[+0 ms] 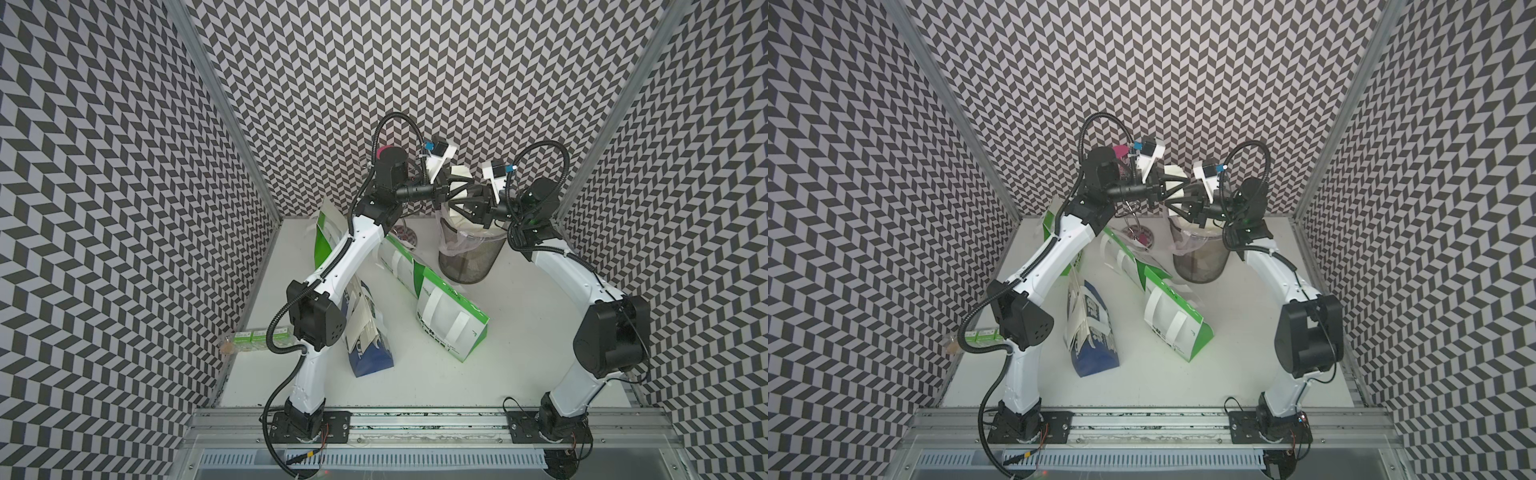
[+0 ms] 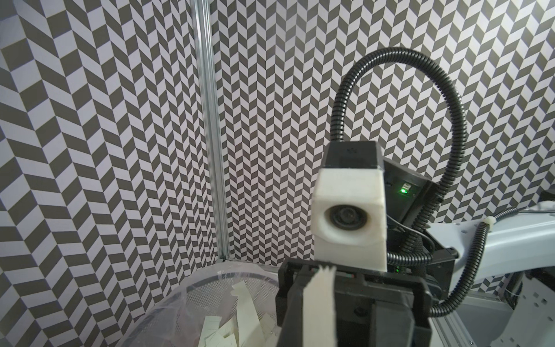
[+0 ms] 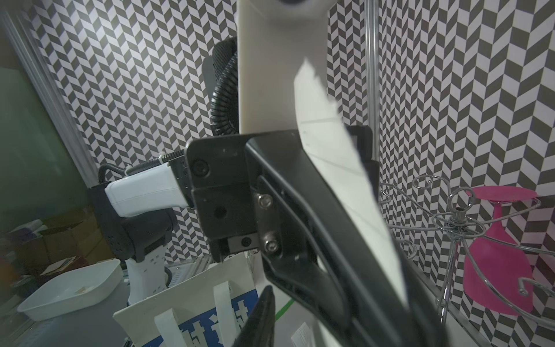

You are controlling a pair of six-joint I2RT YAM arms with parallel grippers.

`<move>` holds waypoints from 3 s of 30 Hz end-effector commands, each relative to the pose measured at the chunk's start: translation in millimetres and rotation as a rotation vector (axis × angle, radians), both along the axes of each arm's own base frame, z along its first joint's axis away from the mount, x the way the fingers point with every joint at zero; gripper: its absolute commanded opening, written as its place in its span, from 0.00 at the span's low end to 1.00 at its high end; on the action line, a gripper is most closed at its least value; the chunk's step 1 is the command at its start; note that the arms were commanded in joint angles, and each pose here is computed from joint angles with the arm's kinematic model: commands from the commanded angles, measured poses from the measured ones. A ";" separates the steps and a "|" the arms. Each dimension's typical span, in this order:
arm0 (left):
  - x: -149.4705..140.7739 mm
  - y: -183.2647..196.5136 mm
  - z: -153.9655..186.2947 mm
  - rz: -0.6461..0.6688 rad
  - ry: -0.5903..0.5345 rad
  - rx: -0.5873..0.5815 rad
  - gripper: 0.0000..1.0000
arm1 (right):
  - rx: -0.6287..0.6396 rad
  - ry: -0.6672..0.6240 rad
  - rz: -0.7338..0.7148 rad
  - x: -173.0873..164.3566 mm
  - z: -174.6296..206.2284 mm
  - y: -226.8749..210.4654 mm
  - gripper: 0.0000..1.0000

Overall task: Shred takeout receipts and throw away
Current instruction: Shred the takeout receipt, then place the takeout receipt in the trash bin.

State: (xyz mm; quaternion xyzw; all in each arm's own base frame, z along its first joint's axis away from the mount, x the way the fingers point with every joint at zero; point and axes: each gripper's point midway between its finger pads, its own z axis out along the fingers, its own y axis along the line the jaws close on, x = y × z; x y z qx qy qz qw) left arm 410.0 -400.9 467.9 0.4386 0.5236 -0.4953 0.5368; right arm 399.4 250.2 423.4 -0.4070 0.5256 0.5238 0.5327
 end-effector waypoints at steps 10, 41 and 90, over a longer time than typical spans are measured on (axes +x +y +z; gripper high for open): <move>-6.7 2.8 3.1 0.018 0.014 0.023 0.00 | -0.022 -0.137 -0.233 17.7 32.5 -9.7 0.00; 50.8 5.7 -54.4 0.284 0.101 0.181 0.00 | -0.298 -0.319 -1.176 75.1 25.5 -134.9 0.00; 27.4 77.7 -15.5 0.462 0.005 0.304 0.93 | -0.123 -0.035 -0.576 5.0 22.4 -73.5 0.85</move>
